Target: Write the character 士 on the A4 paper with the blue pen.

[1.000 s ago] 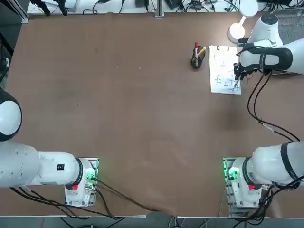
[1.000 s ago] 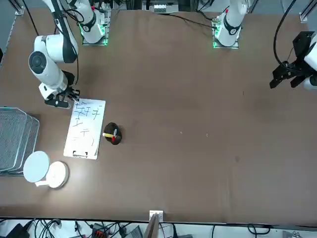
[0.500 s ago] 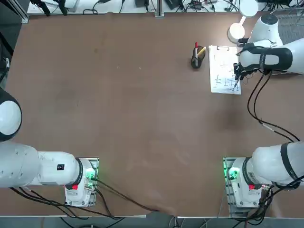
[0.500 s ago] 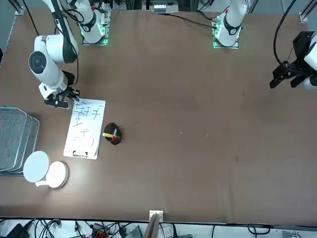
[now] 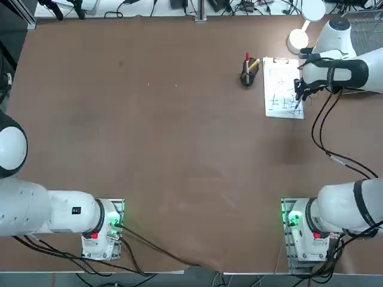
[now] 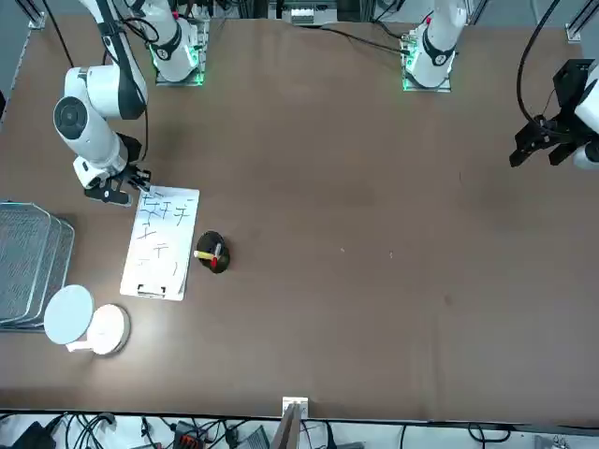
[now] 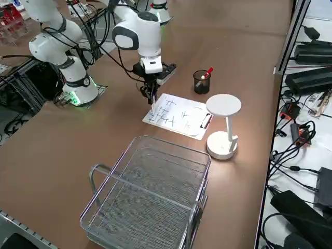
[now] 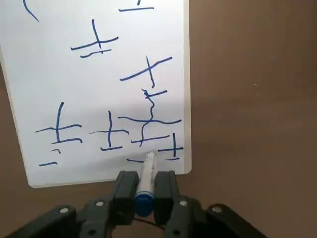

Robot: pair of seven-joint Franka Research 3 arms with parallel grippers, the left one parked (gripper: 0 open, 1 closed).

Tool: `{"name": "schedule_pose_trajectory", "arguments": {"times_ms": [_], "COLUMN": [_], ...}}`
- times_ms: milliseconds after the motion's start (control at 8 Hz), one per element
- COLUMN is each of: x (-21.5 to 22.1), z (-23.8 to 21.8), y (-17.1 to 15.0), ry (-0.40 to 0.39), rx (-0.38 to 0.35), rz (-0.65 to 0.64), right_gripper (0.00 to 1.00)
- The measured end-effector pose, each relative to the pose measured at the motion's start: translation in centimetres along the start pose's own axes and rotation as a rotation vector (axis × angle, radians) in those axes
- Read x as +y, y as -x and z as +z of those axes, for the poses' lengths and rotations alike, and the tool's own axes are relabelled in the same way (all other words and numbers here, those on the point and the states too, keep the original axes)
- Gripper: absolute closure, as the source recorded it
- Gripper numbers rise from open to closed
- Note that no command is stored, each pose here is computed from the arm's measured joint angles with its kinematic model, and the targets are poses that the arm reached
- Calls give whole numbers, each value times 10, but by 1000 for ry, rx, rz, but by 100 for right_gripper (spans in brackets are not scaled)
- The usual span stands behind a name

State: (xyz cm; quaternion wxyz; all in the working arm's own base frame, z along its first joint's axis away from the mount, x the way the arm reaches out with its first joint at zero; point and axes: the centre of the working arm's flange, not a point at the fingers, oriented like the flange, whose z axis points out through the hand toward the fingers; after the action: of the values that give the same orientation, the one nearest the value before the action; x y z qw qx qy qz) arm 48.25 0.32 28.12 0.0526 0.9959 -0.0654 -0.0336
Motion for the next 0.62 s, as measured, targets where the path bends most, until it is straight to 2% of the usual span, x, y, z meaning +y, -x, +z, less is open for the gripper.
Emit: {"name": "schedule_pose_trajectory", "arguments": {"times_ms": [625], "x": [-1], "z": [-1], "y": [-2], "ry": [-2], "rx": [4], "rz": [24], "right_gripper": [79]}}
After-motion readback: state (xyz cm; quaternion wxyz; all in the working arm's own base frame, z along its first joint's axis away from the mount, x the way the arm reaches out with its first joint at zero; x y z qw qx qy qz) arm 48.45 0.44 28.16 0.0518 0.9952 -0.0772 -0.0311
